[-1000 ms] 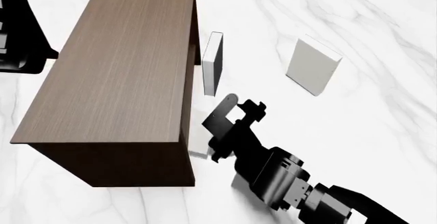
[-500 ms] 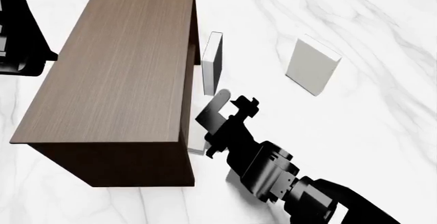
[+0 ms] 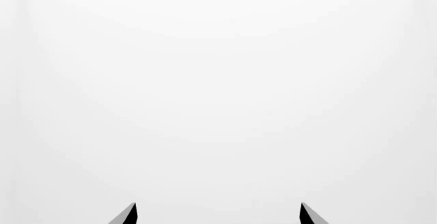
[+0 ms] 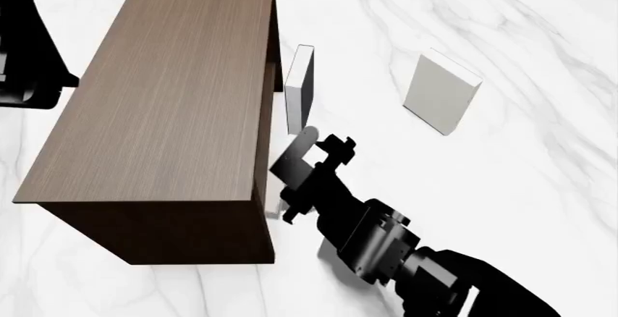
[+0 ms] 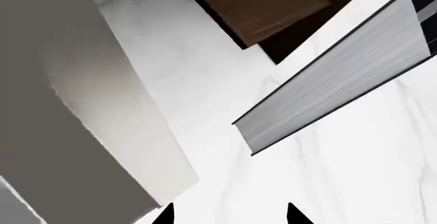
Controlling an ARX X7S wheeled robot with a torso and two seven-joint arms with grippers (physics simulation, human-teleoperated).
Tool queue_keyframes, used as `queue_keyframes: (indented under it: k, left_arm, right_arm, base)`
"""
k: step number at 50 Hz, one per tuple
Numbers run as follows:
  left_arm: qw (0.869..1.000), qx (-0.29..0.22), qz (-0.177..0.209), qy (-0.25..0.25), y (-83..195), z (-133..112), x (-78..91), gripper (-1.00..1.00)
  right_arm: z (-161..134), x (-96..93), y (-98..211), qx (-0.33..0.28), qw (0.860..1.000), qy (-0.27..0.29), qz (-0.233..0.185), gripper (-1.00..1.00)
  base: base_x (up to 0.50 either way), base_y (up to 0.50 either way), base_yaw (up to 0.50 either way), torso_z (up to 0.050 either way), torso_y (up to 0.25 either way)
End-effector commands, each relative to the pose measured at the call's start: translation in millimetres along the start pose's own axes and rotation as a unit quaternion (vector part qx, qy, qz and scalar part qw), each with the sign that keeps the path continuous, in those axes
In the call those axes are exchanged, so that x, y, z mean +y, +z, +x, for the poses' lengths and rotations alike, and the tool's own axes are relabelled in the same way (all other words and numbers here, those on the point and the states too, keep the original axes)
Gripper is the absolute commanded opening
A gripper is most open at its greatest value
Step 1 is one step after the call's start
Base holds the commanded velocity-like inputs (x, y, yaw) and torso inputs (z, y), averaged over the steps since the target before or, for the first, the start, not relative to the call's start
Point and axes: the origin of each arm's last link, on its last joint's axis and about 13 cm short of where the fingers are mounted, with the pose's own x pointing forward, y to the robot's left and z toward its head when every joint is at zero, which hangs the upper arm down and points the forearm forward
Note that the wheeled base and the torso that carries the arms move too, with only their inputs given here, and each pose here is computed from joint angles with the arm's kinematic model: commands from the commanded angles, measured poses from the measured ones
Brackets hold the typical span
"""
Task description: Pick up the book on the right and place it under the cabinet shelf.
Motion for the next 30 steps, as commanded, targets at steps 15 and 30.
queue_keyframes:
  k: [15, 30]
  left_arm:
    - [1.000, 0.001, 0.004, 0.001, 0, 0, 0.7, 1.00]
    - [1.000, -0.004, 0.005, 0.005, 3, -2, 5.1, 1.00]
  right_arm:
    - [3, 14.3, 10, -0.069, 0.991, 0.070, 0.090, 1.00]
    - [5, -0.9, -3, 0.004, 0.999, -0.033, 0.035, 1.00]
  base:
    - [0.00, 0.00, 0.00, 0.000, 0.000]
    - [0.00, 0.00, 0.00, 0.000, 0.000]
